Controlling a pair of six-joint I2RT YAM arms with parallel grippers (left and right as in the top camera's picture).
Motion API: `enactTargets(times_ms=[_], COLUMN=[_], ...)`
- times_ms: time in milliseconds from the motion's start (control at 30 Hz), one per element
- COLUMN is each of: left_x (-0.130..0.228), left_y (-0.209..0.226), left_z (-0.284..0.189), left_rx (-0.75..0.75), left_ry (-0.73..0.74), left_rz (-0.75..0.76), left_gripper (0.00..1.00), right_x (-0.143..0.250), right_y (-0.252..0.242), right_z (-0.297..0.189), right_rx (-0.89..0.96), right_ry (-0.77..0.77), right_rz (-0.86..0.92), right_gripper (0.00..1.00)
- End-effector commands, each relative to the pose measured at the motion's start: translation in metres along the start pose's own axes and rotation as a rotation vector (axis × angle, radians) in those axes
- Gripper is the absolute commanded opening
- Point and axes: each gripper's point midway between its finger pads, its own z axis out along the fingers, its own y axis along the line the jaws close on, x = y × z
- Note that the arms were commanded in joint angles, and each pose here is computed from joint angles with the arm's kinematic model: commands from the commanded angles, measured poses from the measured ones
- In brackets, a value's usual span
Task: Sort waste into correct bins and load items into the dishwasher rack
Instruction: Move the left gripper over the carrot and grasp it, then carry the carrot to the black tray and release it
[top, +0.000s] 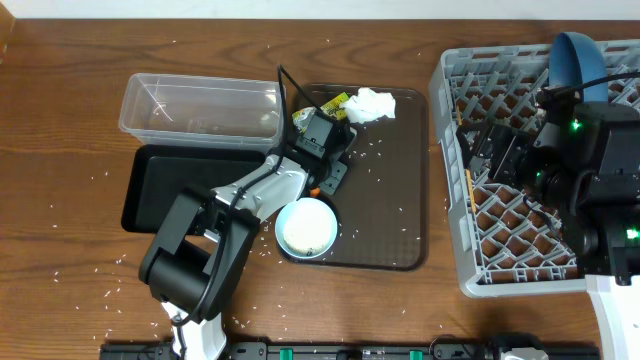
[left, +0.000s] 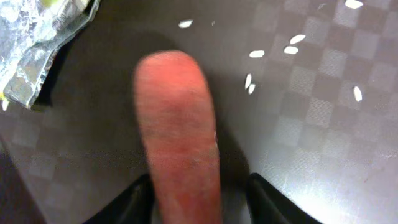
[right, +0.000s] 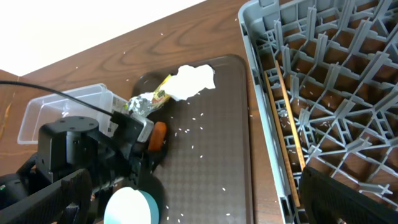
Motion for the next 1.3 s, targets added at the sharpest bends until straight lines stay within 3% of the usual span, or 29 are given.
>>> enactTargets(times_ms=[0, 300, 600, 700, 833, 900, 1067, 1267], left_x=[-0.002, -0.054, -0.082, -0.074, -0.052, -0.042, -0.018, -0.009], left_y=[0.001, -0.009, 0.030, 0.022, 0.014, 0.007, 0.002, 0.002], left_z=[0.001, -0.075, -0.163, -0.152, -0.107, -0.086, -0.041, -0.014], left_rx=[-0.004, 0.050, -0.077, -0.036, -0.022, -0.014, -0.017, -0.018], left_ry=[-0.005, -0.182, -0.376, -0.333, -0.212, -0.158, -0.045, -0.015], left_rz=[-0.001, -0.059, -0.108, -0.101, -0.086, -0.074, -0.055, -0.055], left_gripper=[0.43, 0.38, 0.35, 0.36, 0.64, 0.72, 0.72, 0.72], right_x=[-0.004, -0.003, -0.002, -0.002, -0.001, 0.000, 0.006, 0.007], right_y=[-0.007, -0.007, -0.009, -0.009, -0.010, -0.010, -0.013, -0.013], right_z=[-0.002, -0.002, -0.003, -0.003, -0.002, -0.003, -0.003, -0.003], right_rx=[0.017, 0.019, 0.032, 0.032, 0.032, 0.035, 0.044, 0.047], right_ry=[-0.011, -0.005, -0.006, -0.006, -0.002, 0.005, 0.028, 0.031], right_rz=[-0.007, -0.013, -0.012, -0.012, -0.011, -0.009, -0.003, -0.002], right_gripper=[0.99, 0.99, 0.99, 0.99, 0.99, 0.99, 0.99, 0.99])
